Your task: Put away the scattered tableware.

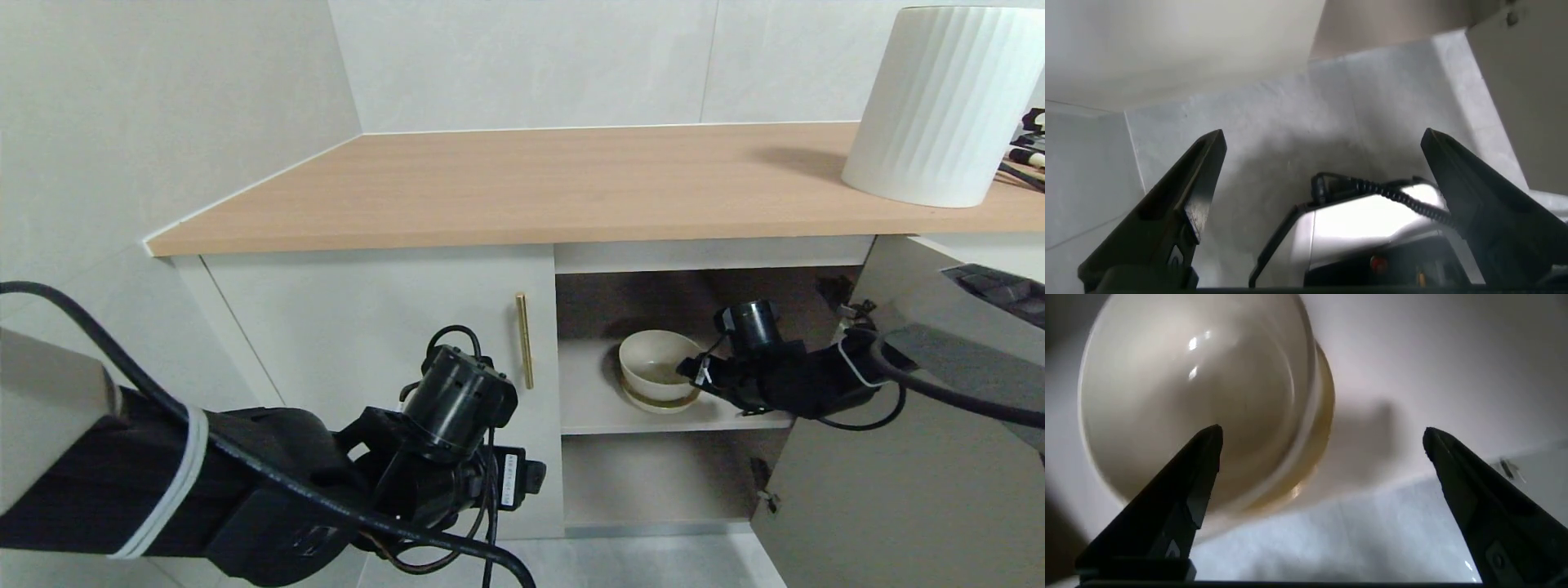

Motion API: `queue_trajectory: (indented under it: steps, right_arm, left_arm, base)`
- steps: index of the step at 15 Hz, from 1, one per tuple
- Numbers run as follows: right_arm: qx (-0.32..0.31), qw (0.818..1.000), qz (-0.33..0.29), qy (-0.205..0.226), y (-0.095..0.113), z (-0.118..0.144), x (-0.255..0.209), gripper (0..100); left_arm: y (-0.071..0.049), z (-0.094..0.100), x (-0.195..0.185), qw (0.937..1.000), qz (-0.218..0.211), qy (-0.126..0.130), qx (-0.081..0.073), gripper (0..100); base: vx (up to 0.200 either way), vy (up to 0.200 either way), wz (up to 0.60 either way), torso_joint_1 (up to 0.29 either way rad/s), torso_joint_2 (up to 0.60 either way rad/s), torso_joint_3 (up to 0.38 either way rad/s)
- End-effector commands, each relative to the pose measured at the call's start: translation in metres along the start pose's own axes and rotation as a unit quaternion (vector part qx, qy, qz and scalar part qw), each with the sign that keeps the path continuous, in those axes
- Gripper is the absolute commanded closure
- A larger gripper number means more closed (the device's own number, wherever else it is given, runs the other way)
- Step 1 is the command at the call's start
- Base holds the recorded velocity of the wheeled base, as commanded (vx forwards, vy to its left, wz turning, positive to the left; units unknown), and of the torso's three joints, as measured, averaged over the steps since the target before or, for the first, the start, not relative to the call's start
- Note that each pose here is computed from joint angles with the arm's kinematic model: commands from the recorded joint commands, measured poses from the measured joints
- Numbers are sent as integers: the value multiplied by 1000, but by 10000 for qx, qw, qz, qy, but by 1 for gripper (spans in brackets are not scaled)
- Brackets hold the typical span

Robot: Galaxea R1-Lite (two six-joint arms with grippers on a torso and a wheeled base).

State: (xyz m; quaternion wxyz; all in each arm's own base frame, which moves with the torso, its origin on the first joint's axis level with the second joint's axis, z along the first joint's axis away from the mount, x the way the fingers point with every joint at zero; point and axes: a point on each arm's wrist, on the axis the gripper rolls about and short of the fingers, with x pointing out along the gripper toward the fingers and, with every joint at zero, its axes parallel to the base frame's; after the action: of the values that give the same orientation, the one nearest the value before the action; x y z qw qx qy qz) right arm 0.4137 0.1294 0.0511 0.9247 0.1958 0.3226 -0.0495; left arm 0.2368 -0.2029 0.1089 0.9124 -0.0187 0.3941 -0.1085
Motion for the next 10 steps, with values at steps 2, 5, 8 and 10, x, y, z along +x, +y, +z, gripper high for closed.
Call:
queue_trajectory:
  steps: [2, 5, 8, 10]
  right_arm:
    - [-510, 9972, 512, 169, 10, -10, -87, 0]
    - [-800, 9918, 967, 240, 4, -23, -161, 0]
    - [-1105, 9867, 1126, 379, -8, -22, -217, 0]
    - [-1113, 9862, 1146, 447, -16, -20, -235, 0]
  left_arm:
    - [28, 24, -57, 9960, -108, -778, -425, 0]
    - [53, 23, -103, 9905, -131, -1190, -674, 0]
    - [73, 7, -130, 9872, -109, -1379, -796, 0]
    - [75, 5, -133, 9863, -120, -1427, -822, 0]
  base:
    - [0, 0, 0, 0, 0, 0]
    - [0, 0, 0, 0, 0, 0]
    - [0, 0, 0, 0, 0, 0]
    - [0, 0, 0, 0, 0, 0]
